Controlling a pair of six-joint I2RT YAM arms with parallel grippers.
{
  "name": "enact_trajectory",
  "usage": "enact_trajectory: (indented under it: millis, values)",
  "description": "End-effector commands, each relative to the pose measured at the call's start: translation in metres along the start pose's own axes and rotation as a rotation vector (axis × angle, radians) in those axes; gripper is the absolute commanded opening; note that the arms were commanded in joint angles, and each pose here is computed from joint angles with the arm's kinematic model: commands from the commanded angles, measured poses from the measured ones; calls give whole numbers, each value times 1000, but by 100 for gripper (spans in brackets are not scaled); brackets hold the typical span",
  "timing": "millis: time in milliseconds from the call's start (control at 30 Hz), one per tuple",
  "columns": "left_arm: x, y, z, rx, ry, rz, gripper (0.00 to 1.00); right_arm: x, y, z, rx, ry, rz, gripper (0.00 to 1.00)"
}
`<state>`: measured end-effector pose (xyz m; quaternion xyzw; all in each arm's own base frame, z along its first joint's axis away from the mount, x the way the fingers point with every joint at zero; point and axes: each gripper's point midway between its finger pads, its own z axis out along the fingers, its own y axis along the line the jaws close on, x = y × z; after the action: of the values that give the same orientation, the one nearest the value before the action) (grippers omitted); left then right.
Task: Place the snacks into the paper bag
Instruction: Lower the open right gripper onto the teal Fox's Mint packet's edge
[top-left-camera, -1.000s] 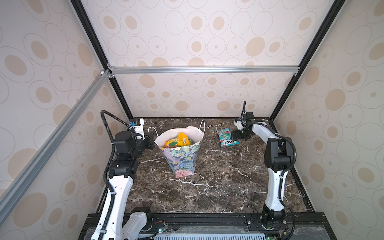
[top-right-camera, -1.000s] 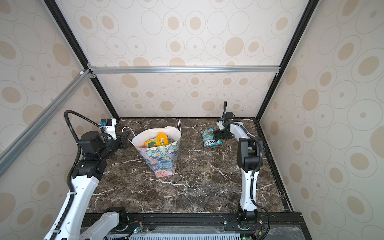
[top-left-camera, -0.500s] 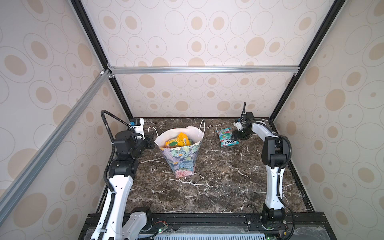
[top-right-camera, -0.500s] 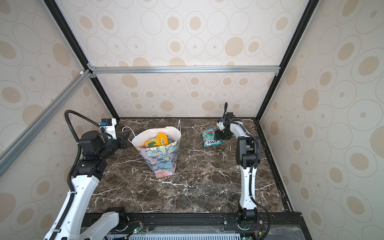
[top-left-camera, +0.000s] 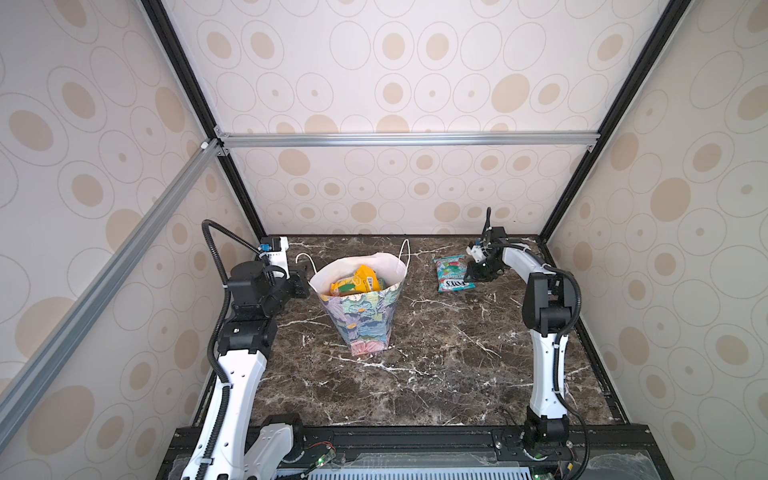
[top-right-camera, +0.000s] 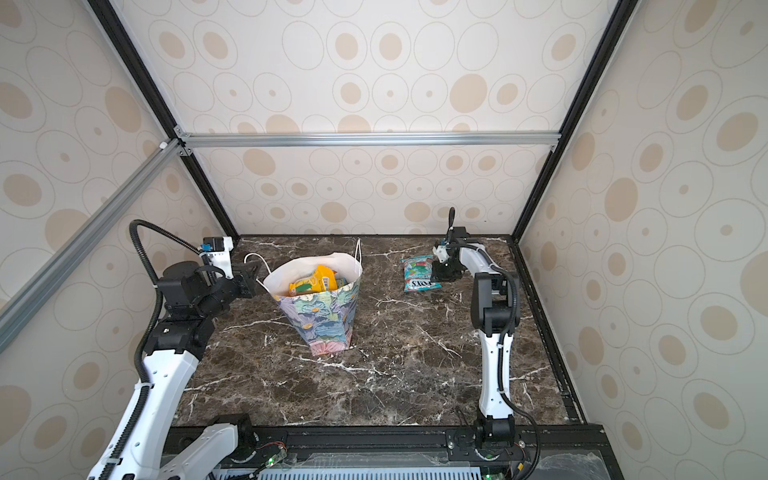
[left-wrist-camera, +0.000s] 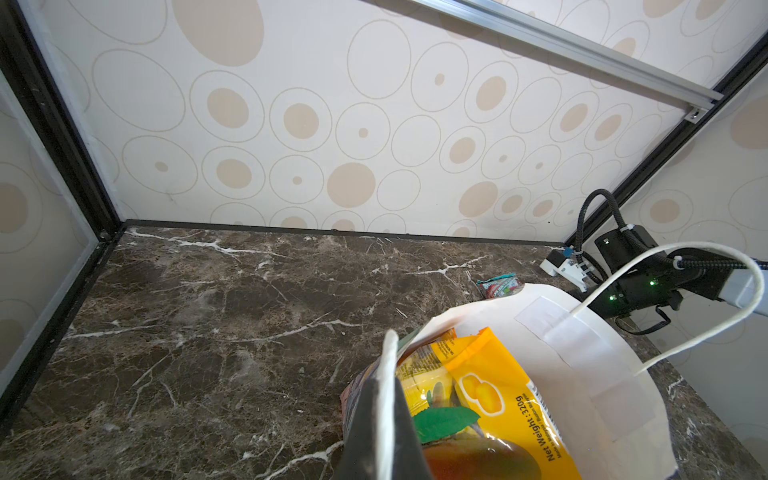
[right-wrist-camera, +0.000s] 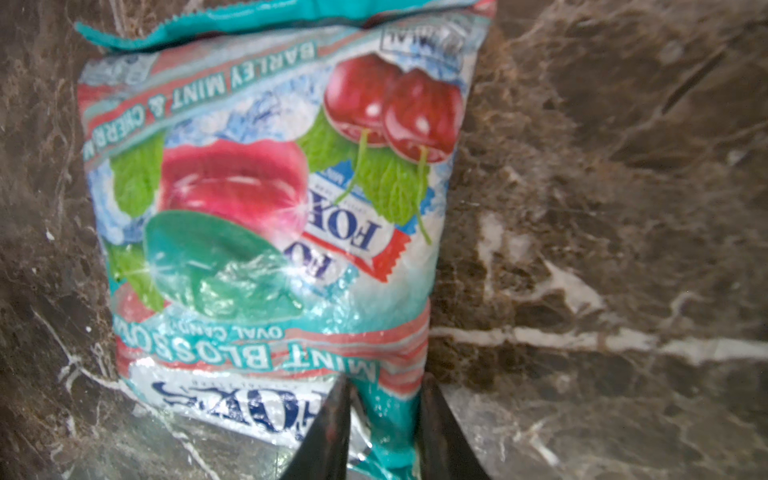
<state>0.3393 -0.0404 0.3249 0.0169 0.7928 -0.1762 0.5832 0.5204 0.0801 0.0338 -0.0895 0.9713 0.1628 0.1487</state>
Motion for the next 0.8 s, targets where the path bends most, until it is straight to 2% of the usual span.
enact_trajectory:
  millis: [0, 200, 500, 767]
  values:
    - [-24, -7, -9, 6, -62, 50, 0, 9, -5, 12, 3, 35, 18, 20]
    - [-25, -8, -10, 7, -65, 50, 0, 8, -6, 10, 8, 23, 28, 0]
    - [-27, -9, -12, 7, -69, 53, 0, 3, 8, -2, -50, -26, 48, 0]
    - [-27, -9, -14, 6, -72, 56, 0, -12, 30, -34, -120, -133, 58, 0]
